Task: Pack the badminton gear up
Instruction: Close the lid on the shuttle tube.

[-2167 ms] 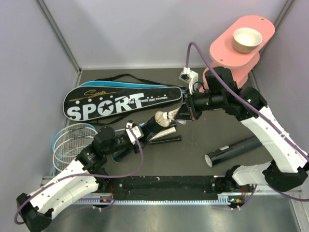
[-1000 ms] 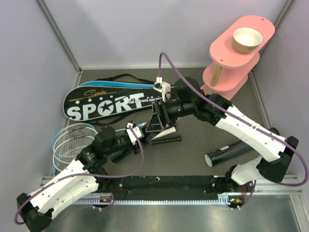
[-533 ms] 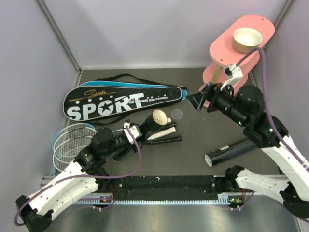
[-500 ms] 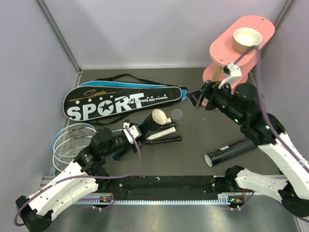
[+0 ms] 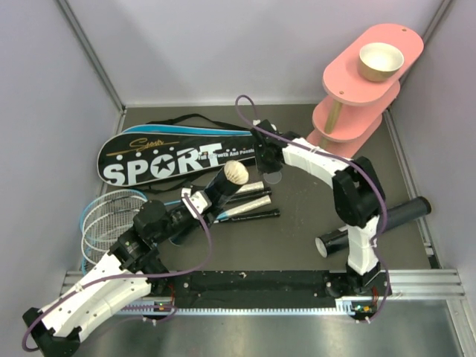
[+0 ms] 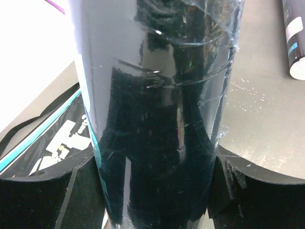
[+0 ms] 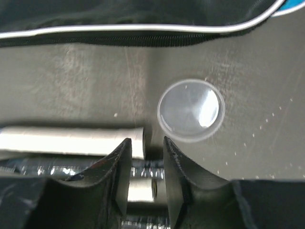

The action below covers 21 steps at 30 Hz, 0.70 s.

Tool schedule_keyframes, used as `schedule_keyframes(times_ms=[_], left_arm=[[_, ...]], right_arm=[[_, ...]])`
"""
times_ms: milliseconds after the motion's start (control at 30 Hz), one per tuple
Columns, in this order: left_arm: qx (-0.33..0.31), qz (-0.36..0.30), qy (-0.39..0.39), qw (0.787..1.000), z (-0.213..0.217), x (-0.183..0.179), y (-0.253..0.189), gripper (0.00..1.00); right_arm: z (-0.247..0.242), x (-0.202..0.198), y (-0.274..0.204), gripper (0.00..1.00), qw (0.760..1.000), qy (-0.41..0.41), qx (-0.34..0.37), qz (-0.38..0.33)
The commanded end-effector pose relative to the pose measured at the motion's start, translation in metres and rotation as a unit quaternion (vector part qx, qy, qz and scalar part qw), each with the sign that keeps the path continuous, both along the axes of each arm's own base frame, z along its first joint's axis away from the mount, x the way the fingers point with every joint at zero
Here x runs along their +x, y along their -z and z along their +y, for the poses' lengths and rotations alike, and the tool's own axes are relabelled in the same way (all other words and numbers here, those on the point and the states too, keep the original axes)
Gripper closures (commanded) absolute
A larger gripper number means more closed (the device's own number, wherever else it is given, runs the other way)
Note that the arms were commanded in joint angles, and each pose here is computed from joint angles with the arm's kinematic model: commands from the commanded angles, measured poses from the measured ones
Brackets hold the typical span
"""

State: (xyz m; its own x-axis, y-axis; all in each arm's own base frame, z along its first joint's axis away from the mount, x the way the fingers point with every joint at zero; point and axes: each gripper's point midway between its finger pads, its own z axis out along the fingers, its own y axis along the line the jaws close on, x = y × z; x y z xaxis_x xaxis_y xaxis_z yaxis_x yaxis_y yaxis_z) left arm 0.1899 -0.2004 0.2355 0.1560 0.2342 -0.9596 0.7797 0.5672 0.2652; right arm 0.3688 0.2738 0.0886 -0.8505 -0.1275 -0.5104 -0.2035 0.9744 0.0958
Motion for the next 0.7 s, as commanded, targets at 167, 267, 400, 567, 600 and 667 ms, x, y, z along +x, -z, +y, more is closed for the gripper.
schedule_keyframes(times_ms=[167, 267, 400, 567, 600, 667], left_arm=[[-0.035, -0.045, 0.003, 0.998, -0.003, 0.002, -0.029, 0.95], [-0.035, -0.045, 0.004, 0.998, -0.003, 0.002, -0.030, 0.95], [-0.035, -0.042, 0.008, 0.998, -0.004, 0.001, -0.029, 0.95], [-0.037, -0.044, 0.008, 0.998, -0.004, 0.000, -0.031, 0.95], [-0.036, -0.045, 0.008, 0.998, -0.004, 0.000, -0.030, 0.95], [-0.036, -0.045, 0.007, 0.998, -0.004, 0.000, -0.030, 0.95]], right_arm=[[0.010, 0.048, 0.013, 0.74, 1.000, 0.024, 0.016, -0.004], [0.006, 0.044, 0.020, 0.75, 1.000, 0.029, 0.010, 0.004], [0.004, 0.035, 0.030, 0.75, 0.999, 0.032, 0.008, 0.024], [0.000, 0.027, 0.050, 0.75, 0.998, 0.035, -0.002, 0.047], [0.000, 0.026, 0.052, 0.75, 0.998, 0.036, -0.003, 0.050], [0.000, 0.025, 0.060, 0.76, 0.998, 0.036, -0.009, 0.057]])
